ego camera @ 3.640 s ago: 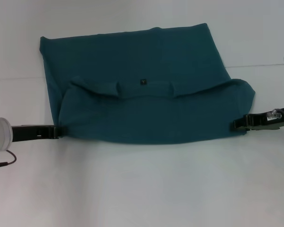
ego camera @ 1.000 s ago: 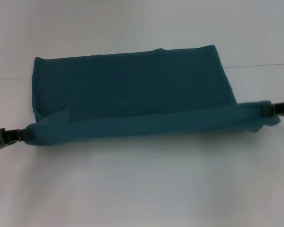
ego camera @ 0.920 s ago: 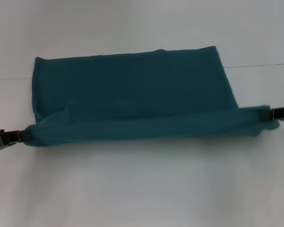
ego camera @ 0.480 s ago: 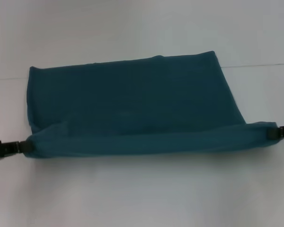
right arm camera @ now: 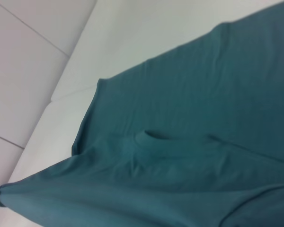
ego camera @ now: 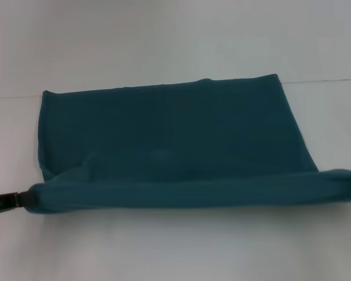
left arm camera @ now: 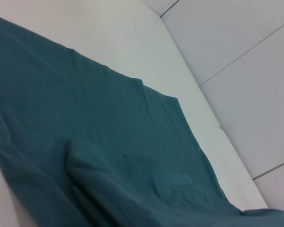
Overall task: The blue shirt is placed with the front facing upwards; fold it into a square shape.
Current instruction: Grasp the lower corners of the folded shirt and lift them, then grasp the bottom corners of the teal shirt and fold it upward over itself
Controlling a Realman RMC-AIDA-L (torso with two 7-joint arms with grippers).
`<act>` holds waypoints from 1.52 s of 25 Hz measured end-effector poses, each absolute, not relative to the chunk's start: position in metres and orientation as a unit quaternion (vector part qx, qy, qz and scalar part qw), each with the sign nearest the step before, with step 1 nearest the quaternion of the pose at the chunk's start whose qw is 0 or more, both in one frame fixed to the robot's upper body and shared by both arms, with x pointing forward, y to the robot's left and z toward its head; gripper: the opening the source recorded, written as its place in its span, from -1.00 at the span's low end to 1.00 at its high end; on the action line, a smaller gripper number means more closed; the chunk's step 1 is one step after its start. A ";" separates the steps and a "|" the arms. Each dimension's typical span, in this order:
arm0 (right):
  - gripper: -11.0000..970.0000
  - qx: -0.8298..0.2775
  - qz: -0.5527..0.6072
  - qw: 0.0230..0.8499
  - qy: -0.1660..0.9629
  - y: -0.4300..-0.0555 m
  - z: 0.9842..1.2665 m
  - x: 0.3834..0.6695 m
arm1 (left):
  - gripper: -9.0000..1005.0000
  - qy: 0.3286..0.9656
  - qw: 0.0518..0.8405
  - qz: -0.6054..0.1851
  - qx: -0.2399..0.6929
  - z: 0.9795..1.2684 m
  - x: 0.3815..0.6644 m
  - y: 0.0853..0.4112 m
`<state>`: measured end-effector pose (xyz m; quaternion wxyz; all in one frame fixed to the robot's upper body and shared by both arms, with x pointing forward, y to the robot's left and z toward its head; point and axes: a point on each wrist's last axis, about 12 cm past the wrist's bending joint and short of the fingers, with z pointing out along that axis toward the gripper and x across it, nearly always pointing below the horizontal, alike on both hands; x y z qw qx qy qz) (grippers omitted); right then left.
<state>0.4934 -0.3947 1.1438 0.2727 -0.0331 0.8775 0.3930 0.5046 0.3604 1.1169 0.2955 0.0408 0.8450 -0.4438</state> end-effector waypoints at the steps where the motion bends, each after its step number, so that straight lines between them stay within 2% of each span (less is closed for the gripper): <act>1: -0.88 -0.031 0.396 0.269 0.878 -0.396 1.142 0.490 | -0.87 0.845 0.294 -0.444 0.040 1.116 0.503 0.361; 12: -0.88 -0.004 0.407 0.267 0.873 -0.409 1.141 0.463 | -0.87 0.839 0.282 -0.464 0.036 1.114 0.489 0.364; 29: -0.88 0.004 0.430 0.282 0.858 -0.408 1.145 0.464 | -0.88 0.838 0.282 -0.466 0.042 1.119 0.491 0.362; 38: -0.88 0.021 0.428 0.271 0.862 -0.418 1.140 0.444 | -0.88 0.833 0.280 -0.477 0.021 1.114 0.467 0.367</act>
